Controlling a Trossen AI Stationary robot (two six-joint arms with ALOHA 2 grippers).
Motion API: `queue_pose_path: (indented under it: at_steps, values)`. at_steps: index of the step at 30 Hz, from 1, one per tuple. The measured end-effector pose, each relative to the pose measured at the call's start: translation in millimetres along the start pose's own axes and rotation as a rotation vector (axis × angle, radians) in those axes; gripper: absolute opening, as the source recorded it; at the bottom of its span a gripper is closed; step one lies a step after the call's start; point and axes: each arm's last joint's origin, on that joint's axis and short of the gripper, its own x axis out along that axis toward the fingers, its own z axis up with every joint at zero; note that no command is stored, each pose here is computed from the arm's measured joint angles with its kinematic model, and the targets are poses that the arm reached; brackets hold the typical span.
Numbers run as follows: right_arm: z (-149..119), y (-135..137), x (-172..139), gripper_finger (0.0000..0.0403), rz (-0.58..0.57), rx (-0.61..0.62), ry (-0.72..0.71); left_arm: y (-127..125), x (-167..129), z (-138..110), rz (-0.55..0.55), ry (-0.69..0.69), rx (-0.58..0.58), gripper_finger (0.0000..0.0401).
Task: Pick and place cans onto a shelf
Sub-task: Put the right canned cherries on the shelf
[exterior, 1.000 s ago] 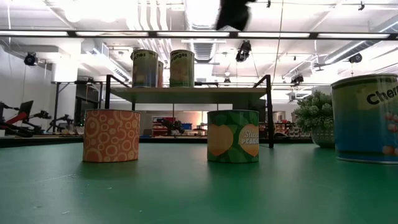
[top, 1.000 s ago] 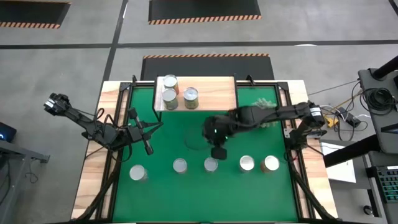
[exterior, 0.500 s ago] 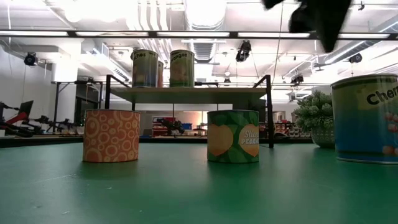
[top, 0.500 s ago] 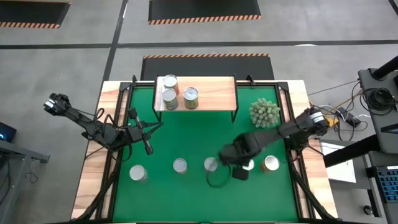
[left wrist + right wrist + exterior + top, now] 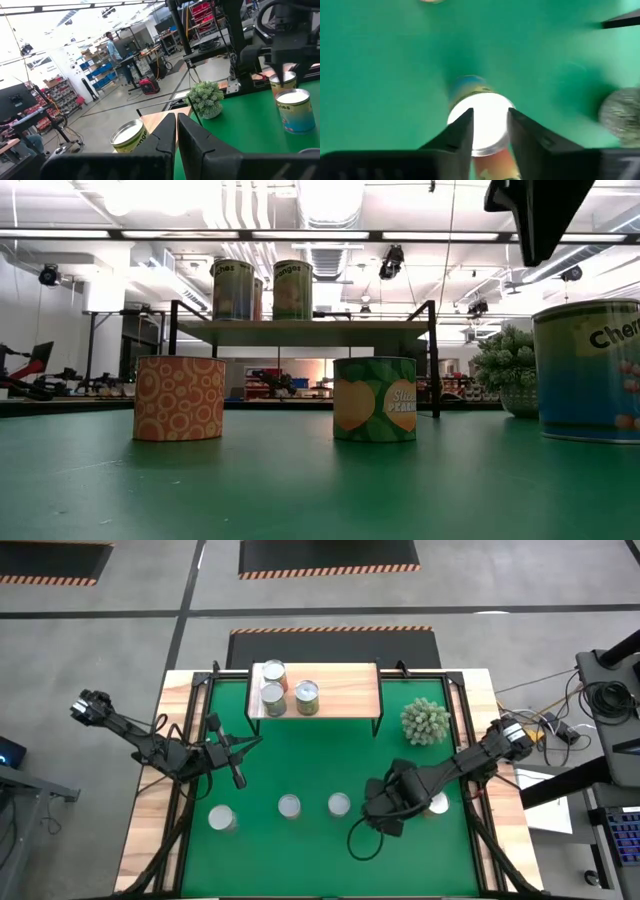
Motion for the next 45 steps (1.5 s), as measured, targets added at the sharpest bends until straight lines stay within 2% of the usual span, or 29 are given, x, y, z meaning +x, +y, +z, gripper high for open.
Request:
queue_pose_path:
  at_steps: [6,11,14,18,20,22,28,35,43,45]
  values:
    - [-21,-10,-3,0.0205,-0.135,-0.023,-0.091,0,0,0,0.000,0.000,0.000,0.0000]
    - [-50,-22,-12,0.0243,-0.070,0.063,-0.185,0,0,0,0.000,0.000,0.000,0.0000]
    - [-63,-27,-14,0.0246,-0.002,0.075,-0.256,0,0,0,0.000,0.000,0.000,0.0000]
    - [-71,-38,-13,0.0247,0.013,0.054,-0.311,0,0,0,0.001,-0.003,-0.004,0.0000]
    - [-71,-39,-12,0.0247,0.041,0.090,-0.330,0,0,0,0.002,-0.003,-0.005,0.0000]
    - [-71,-38,-11,0.0247,0.073,0.131,-0.329,0,0,0,0.002,-0.003,-0.005,0.0000]
    - [-68,-23,6,0.0247,0.189,0.119,-0.318,0,0,0,0.002,-0.003,-0.005,0.0000]
    - [-75,-21,30,0.0247,0.159,0.088,-0.227,0,0,1,0.002,-0.003,-0.006,0.0000]
    - [-73,-20,27,0.0247,0.175,0.090,-0.257,0,0,0,0.002,-0.003,-0.006,0.0000]
    - [-72,-21,27,0.0247,0.171,0.148,-0.262,0,0,0,0.002,-0.003,-0.005,0.0000]
